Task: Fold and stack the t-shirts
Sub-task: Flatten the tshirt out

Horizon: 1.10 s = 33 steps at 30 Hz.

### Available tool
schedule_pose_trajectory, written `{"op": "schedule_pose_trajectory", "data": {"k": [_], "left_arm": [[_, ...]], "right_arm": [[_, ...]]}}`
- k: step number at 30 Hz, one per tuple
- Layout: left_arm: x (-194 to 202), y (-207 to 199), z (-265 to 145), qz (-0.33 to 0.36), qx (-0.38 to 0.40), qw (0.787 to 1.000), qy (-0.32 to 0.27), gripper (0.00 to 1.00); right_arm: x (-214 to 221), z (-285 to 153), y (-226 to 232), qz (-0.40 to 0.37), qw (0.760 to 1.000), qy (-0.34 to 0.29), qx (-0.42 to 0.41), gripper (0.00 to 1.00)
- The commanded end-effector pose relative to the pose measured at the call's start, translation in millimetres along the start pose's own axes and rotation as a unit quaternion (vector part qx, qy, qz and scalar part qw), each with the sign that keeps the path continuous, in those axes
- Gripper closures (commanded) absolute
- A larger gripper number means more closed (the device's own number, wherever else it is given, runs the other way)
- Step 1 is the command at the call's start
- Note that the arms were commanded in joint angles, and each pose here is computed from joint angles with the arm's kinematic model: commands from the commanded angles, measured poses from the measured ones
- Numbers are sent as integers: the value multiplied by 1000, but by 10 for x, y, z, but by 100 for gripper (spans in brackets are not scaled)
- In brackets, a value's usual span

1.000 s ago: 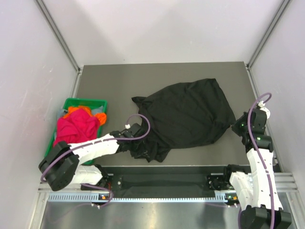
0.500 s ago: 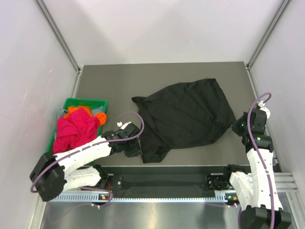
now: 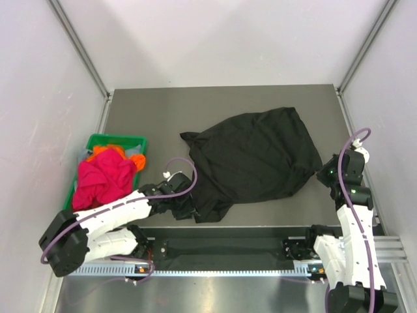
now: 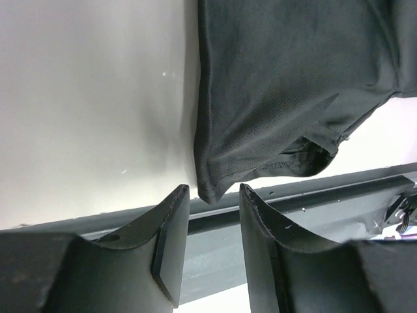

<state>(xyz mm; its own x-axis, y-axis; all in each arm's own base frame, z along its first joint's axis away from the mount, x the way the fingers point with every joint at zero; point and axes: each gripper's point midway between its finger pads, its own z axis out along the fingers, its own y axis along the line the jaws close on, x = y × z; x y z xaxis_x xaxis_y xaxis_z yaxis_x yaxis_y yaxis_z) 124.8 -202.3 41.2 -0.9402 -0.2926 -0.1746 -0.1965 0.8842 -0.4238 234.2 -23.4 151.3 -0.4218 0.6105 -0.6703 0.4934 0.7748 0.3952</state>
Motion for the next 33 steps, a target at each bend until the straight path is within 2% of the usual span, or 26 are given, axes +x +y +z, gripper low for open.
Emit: {"op": "schedule_pose_trajectory", "data": {"k": [1,8,15,20,22,25,26,28,29,31,32,33], "left_arm": [[65,-123,65,-8,26,1000,13,58],[125,-21,157,-11,-3,1000,18,62],[91,56,158,-6,-25,1000,7,80],[42,100,193,-5,-42,999,-5,100],[27,114,178,-4,-48,999,-8,100],[-201,19,-10,14,-56,997,-53,100],[-532,-214,-221,15,-43,992,-122,100],[-842,-393,-539,42,-45,983,-175,100],[-1180,-753,-899,37,-12,973,-228,100],[-1571,-929,-1314,55,-22,954,-292,100],[-1891,-1208,-1713,52,2,941,-333,100],[-2033,-1323,-1904,50,13,935,-350,100]], "right_arm": [[-75,0,18,-1,1000,-18,-8,100],[-78,7,20,0,1000,-18,-8,100],[-76,-5,17,-1,1000,-19,-9,100],[-64,-4,32,0,1000,-16,-12,100],[-63,-9,37,-2,1000,-14,-14,100],[-89,-34,72,-5,1000,-14,-20,100],[-142,-66,175,-3,999,-15,-41,100],[-244,-98,348,1,998,-11,-69,100],[-479,-225,528,3,995,-32,-92,100],[-726,-285,722,1,994,-33,-105,100],[-1088,-543,947,-5,989,-72,-131,100],[-1260,-648,1053,-7,986,-87,-142,100]]}}
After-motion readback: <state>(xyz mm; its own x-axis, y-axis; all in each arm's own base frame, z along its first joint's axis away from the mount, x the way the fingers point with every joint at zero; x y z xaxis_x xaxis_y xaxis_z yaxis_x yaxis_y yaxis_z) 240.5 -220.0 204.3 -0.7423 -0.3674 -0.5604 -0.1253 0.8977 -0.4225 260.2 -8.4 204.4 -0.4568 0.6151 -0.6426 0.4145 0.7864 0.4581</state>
